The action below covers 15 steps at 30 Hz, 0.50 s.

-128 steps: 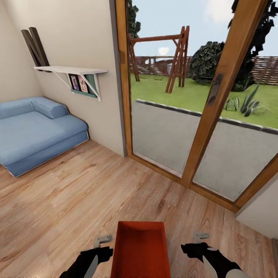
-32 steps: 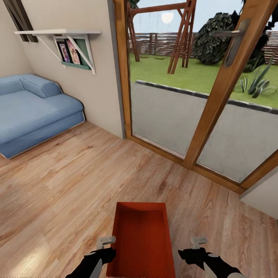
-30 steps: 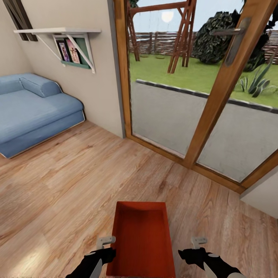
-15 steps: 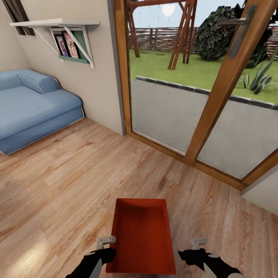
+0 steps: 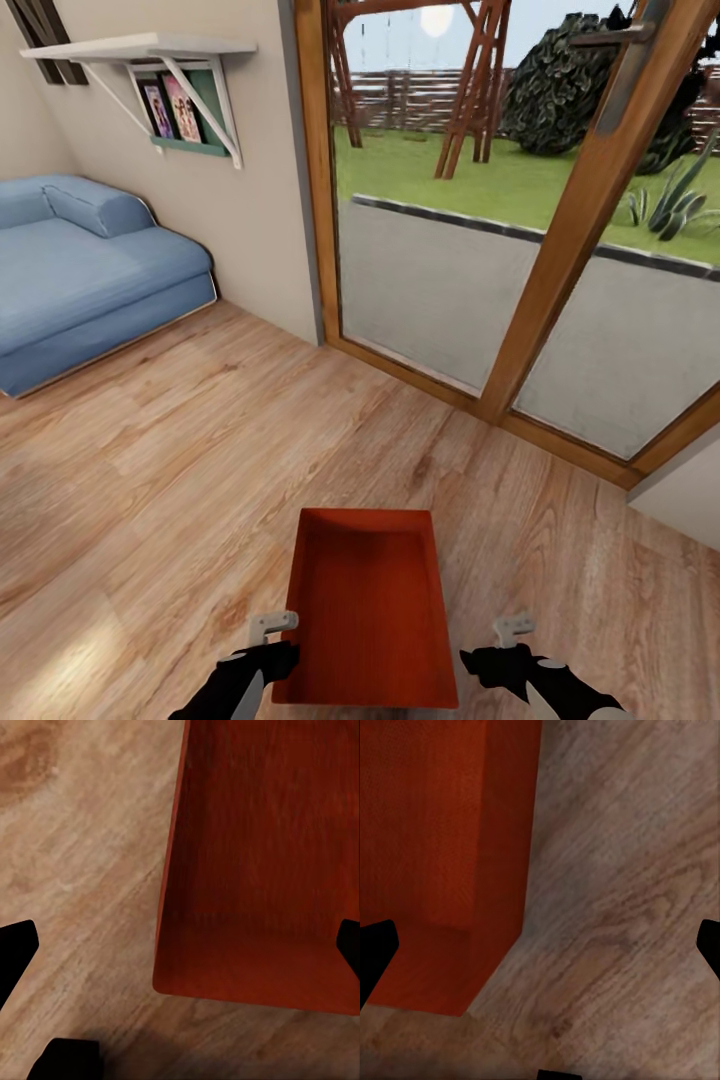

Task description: Move the two storage containers from the living room to the garage. In the garage, place one container on the floor and stack the other container on top of it (either order is fine).

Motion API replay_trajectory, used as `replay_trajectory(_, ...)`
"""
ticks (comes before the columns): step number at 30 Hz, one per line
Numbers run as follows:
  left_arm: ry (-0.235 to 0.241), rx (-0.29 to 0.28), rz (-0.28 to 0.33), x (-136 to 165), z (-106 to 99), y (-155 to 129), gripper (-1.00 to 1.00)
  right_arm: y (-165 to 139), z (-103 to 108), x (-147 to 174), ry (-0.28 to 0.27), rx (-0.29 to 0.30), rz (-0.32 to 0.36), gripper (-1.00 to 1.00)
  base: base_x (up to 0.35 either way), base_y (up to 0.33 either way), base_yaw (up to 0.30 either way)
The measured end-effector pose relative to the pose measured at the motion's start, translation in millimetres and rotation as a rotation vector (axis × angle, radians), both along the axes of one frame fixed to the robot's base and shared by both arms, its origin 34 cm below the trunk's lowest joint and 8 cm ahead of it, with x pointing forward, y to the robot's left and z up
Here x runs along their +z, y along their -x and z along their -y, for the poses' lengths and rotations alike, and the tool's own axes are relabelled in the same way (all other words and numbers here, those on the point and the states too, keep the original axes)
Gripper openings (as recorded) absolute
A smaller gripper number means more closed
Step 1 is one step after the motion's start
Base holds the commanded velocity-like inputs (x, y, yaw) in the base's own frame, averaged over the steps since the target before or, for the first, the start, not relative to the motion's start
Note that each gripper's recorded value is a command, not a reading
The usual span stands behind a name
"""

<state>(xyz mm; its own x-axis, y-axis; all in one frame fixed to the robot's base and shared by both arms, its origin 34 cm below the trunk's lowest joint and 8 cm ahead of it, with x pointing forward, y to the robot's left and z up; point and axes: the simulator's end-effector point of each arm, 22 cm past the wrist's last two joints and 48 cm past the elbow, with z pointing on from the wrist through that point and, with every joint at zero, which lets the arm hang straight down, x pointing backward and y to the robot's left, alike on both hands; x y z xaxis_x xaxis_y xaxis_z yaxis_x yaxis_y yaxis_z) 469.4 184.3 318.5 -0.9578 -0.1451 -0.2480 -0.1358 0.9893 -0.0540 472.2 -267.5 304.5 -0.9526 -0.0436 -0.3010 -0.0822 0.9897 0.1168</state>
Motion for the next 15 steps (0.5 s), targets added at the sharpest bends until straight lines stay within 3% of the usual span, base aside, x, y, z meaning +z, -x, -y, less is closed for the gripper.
replay_trajectory(15,0.006,0.0,0.001,-22.6,2.1,3.9,1.0,0.9,-1.9,-21.8,-0.001,0.007,0.015,1.0,0.0,0.0,0.0)
